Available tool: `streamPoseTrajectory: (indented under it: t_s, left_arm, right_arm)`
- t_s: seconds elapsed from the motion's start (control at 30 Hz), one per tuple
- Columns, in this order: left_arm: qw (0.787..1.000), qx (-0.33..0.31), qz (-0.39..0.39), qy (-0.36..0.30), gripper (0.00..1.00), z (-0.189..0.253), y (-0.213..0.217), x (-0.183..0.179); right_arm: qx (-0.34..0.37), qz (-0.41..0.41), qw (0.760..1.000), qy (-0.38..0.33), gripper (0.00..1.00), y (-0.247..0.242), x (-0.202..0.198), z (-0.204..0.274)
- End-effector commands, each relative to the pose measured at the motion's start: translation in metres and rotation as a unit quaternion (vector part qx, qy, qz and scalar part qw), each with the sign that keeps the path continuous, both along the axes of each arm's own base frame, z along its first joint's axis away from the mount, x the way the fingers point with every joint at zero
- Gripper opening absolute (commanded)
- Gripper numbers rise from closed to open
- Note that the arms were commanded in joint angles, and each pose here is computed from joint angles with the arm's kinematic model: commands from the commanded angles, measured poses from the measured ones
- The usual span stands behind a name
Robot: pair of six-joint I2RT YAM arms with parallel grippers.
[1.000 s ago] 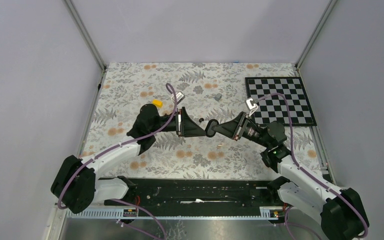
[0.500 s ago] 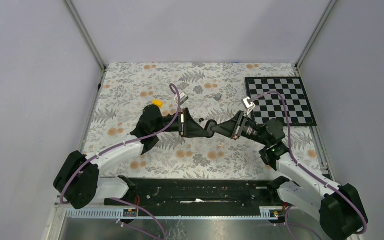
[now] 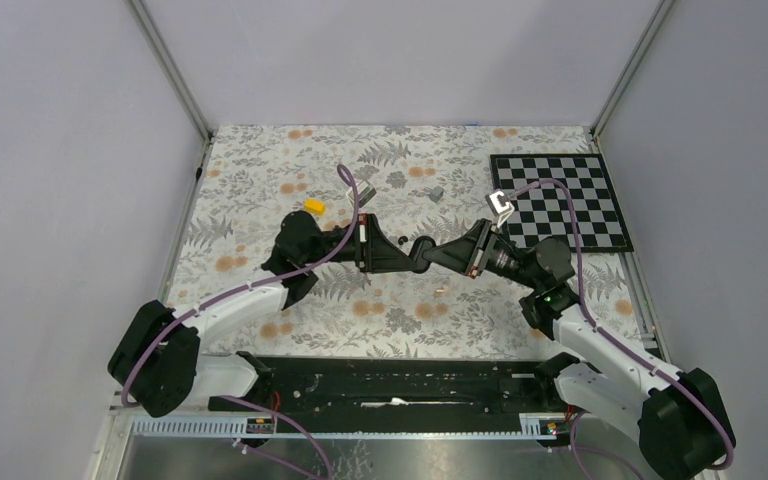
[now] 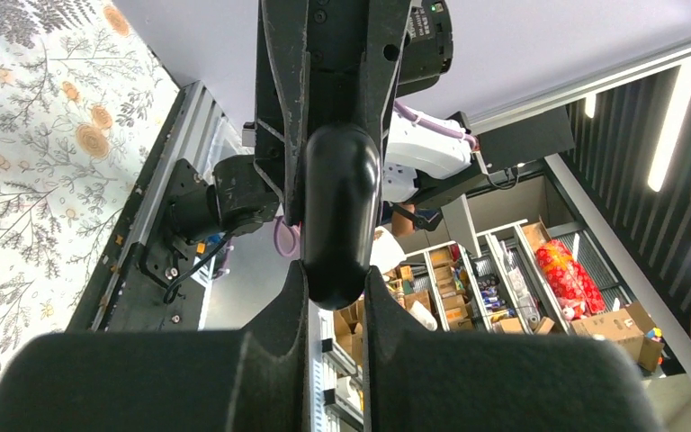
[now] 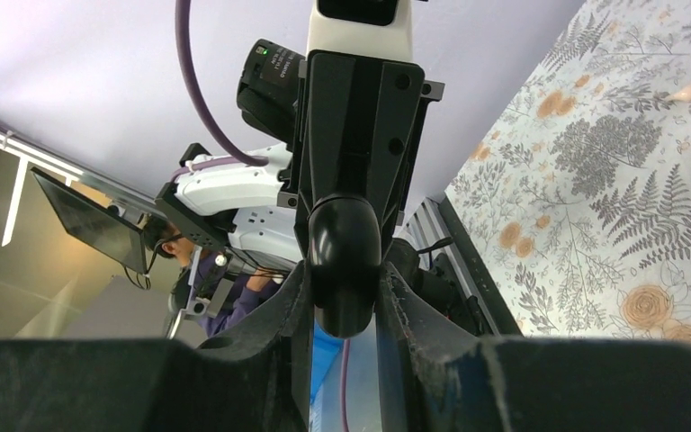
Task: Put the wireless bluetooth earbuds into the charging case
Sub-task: Open the charging case.
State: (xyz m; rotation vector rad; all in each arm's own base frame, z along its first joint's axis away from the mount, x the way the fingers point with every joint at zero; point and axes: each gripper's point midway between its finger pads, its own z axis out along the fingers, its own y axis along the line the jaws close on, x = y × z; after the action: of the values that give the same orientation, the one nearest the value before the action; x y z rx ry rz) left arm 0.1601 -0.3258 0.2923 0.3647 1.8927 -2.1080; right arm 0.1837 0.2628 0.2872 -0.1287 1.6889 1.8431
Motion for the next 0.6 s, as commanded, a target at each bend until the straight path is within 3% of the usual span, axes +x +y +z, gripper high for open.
streamPoseTrajectory:
  t_s: [0.0,0.17,0.4,0.5,0.57]
  left_arm:
    - [0.996,-0.070,0.006,-0.048,0.00,0.044,0.006,-0.004]
    - [0.996,-0.069,0.006,-0.052,0.00,0.047,0.010,-0.005]
    - [0.990,-0.123,-0.042,-0.059,0.00,0.068,0.019,-0.019]
    - [0.988,-0.136,-0.057,-0.054,0.36,0.069,0.020,-0.022]
    - [0.988,-0.133,-0.057,-0.053,0.51,0.065,0.019,-0.021]
  right_arm:
    - [-0.015,0.035,0.999,-0.017,0.00,0.004,-0.014,-0.010]
    - [-0.014,0.055,0.998,-0.040,0.00,0.005,-0.020,-0.004]
    - [-0.030,0.114,0.990,-0.076,0.00,0.007,-0.037,-0.005]
    - [-0.032,0.125,0.989,-0.071,0.00,0.008,-0.039,-0.006]
    - [-0.031,0.127,0.989,-0.070,0.00,0.008,-0.039,-0.003]
